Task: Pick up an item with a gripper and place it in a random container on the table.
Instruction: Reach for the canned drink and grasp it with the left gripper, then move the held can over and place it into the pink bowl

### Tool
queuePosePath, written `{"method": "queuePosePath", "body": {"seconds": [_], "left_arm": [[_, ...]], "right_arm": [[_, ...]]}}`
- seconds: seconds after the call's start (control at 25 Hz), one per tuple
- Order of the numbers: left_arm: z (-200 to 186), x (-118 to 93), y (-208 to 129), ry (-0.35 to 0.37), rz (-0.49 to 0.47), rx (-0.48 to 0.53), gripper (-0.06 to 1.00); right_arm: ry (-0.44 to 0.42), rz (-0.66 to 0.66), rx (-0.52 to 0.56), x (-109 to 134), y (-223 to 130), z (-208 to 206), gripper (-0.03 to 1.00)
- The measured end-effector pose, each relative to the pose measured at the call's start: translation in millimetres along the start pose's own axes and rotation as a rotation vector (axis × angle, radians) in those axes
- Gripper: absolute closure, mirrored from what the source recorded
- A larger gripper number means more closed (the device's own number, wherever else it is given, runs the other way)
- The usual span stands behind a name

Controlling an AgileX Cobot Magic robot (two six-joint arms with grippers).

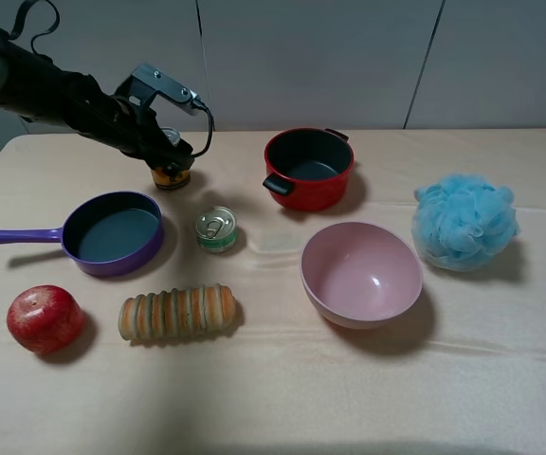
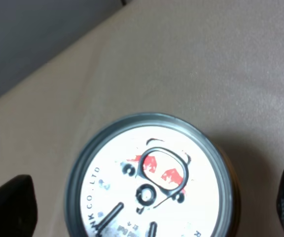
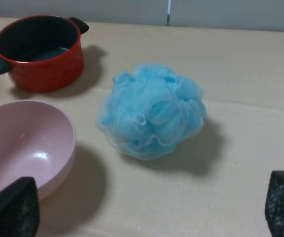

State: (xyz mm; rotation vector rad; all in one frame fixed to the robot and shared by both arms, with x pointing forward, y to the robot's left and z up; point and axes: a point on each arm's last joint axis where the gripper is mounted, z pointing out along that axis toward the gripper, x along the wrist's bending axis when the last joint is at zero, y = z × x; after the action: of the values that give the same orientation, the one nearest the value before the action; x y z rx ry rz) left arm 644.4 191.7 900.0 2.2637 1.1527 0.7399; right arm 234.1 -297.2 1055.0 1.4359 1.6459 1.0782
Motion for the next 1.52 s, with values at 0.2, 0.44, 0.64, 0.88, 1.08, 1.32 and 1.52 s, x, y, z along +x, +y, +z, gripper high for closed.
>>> {"method": "queuePosePath", "body": {"seconds": [0.2,0.44,0.64,0.88,1.08,1.32,1.52], "left_arm": [[3.5,-1.1,-2.9,-0.003,0.0,0.009,-0.04],[3.4,-0.9,-2.3,-0.002,-0.001,0.006,-0.04],[3.4,-0.9,-2.4,-0.003,-0.001,0.007,0.02],[3.4,-0.9,-2.4,-0.003,0.015,0.007,0.25],[3.3,-0.9,-2.4,-0.006,0.012,0.014,0.25],[4.7,-1.2,-3.2,-0.007,0.016,0.017,0.25],[4.6,-1.0,-2.4,-0.007,0.055,0.015,0.25]], "right_arm": [[0.0,0.0,0.0,0.0,0.0,0.0,0.27],[0.0,0.0,0.0,0.0,0.0,0.0,0.27],[0.0,0.0,0.0,0.0,0.0,0.0,0.27],[0.0,0.0,0.0,0.0,0.0,0.0,0.27],[0.0,0.0,0.0,0.0,0.0,0.0,0.27],[0.0,0.0,0.0,0.0,0.0,0.0,0.27],[0.0,0.0,0.0,0.0,0.0,0.0,0.27]]}}
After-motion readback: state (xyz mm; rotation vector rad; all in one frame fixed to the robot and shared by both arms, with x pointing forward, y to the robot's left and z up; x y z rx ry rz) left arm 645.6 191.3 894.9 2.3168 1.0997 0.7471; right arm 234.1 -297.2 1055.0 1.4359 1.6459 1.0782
